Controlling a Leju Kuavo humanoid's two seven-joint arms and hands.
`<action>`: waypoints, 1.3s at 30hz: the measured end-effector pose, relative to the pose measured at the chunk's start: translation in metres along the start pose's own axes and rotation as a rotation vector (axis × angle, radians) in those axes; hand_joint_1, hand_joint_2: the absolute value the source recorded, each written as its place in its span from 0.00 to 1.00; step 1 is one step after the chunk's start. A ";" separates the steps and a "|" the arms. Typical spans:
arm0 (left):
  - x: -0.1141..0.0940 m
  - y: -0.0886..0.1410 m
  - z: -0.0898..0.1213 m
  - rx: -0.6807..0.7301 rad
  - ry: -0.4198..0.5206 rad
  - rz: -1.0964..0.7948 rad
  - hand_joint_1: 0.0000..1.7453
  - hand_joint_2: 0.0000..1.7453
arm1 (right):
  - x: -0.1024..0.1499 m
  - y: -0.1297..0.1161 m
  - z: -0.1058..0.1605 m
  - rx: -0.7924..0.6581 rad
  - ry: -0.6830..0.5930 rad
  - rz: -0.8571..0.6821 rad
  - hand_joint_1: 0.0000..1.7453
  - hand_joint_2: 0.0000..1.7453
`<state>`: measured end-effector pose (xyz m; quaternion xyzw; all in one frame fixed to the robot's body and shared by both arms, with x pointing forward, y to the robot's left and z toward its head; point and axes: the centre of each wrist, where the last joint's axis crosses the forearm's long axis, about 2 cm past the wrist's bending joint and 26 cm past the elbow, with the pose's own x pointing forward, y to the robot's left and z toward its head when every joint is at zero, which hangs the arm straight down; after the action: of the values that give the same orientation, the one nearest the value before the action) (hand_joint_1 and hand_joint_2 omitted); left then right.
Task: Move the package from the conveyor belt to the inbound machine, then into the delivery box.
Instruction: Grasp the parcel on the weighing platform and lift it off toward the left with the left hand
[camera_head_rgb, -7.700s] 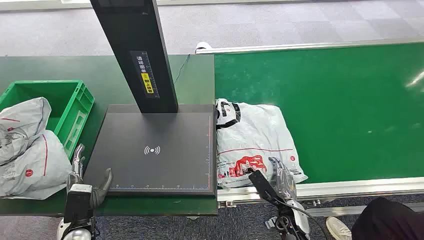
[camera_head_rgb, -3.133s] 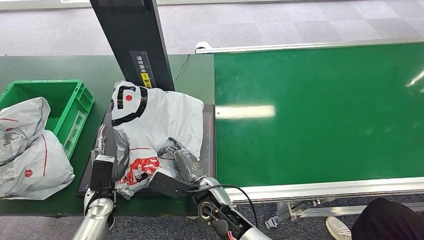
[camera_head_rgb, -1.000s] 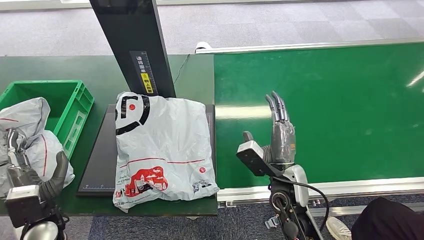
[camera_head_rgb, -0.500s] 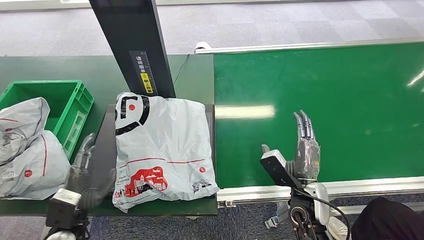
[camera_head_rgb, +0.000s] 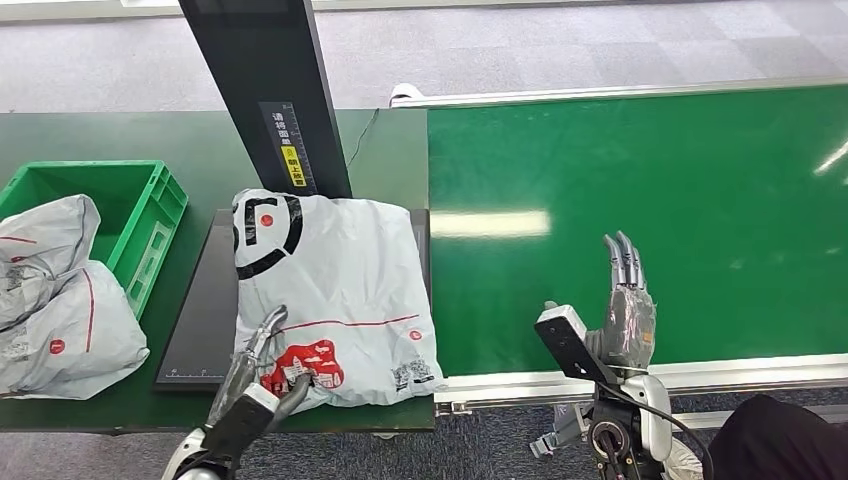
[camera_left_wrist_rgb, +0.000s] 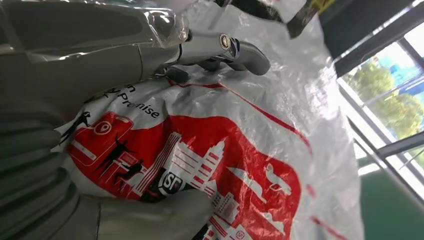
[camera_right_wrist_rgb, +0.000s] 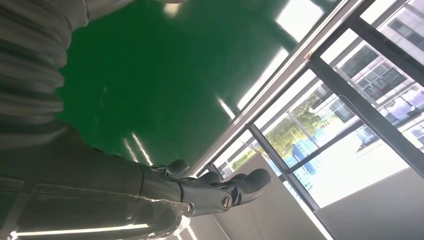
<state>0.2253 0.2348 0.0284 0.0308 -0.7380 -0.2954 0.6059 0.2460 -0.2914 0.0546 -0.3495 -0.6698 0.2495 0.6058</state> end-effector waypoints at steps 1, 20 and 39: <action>-0.002 -0.003 0.000 -0.012 0.007 -0.003 0.00 1.00 | 0.000 0.000 0.000 0.000 -0.002 -0.001 0.00 1.00; -0.019 -0.014 -0.017 -0.108 0.057 -0.146 0.71 1.00 | 0.004 -0.006 0.004 -0.018 -0.024 -0.018 0.00 1.00; -0.022 0.002 -0.028 -0.045 0.066 -0.133 1.00 1.00 | 0.007 -0.007 0.004 -0.022 -0.034 -0.023 0.00 1.00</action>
<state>0.2570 0.2341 0.0127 0.0759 -0.7073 -0.3503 0.6093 0.2407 -0.2899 0.0641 -0.3440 -0.6868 0.2410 0.5932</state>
